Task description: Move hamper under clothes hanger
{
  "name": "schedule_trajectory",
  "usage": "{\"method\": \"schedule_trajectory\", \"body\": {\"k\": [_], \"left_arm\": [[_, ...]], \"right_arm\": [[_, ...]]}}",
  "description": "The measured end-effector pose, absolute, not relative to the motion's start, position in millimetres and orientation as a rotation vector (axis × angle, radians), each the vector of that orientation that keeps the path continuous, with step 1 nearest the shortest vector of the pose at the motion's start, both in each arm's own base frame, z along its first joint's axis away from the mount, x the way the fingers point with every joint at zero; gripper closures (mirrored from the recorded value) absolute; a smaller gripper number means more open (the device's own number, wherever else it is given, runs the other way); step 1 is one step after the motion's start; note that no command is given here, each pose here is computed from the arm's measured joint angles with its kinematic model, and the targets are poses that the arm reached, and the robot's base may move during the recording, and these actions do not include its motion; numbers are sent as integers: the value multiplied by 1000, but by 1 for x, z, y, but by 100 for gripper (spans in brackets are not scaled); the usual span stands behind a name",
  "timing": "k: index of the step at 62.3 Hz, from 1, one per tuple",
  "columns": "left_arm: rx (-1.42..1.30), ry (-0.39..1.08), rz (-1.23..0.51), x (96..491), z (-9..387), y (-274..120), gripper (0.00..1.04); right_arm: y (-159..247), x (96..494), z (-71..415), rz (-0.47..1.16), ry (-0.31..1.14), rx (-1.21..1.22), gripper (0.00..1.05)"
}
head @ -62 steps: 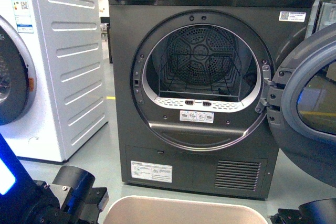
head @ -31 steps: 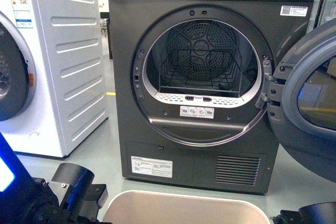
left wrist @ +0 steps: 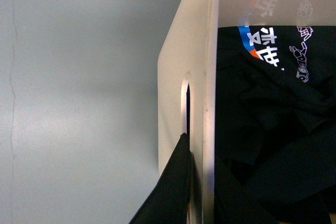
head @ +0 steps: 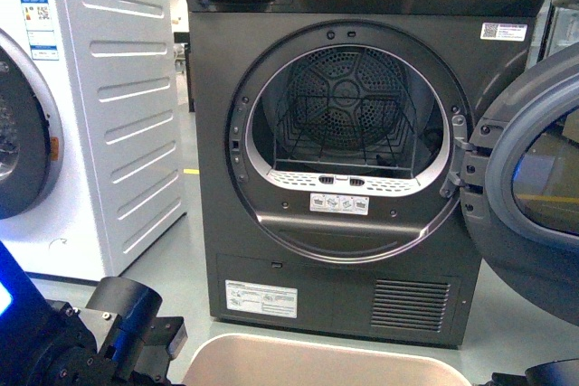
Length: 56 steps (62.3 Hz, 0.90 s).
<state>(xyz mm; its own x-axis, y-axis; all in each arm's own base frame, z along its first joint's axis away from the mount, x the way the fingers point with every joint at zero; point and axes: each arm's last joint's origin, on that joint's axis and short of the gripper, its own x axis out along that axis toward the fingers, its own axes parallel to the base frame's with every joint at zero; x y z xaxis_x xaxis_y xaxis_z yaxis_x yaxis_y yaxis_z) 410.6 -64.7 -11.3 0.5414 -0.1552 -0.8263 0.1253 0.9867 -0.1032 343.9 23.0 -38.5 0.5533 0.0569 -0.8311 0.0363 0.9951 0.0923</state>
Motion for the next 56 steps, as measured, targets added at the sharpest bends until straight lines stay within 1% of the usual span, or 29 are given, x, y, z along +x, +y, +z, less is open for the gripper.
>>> {"method": "schedule_trajectory", "body": {"k": [11,16,56], "left_arm": [[-34,935,-169,413,14,-65,101],[-34,931,-170,413,17,-65,101],[-33,941,-168,410,15,-64,101]], "right_arm": [[22,347,-21,19,938,110,102],[21,347,-20,21,933,112,102],[22,344,-20,23,933,110,102]]}}
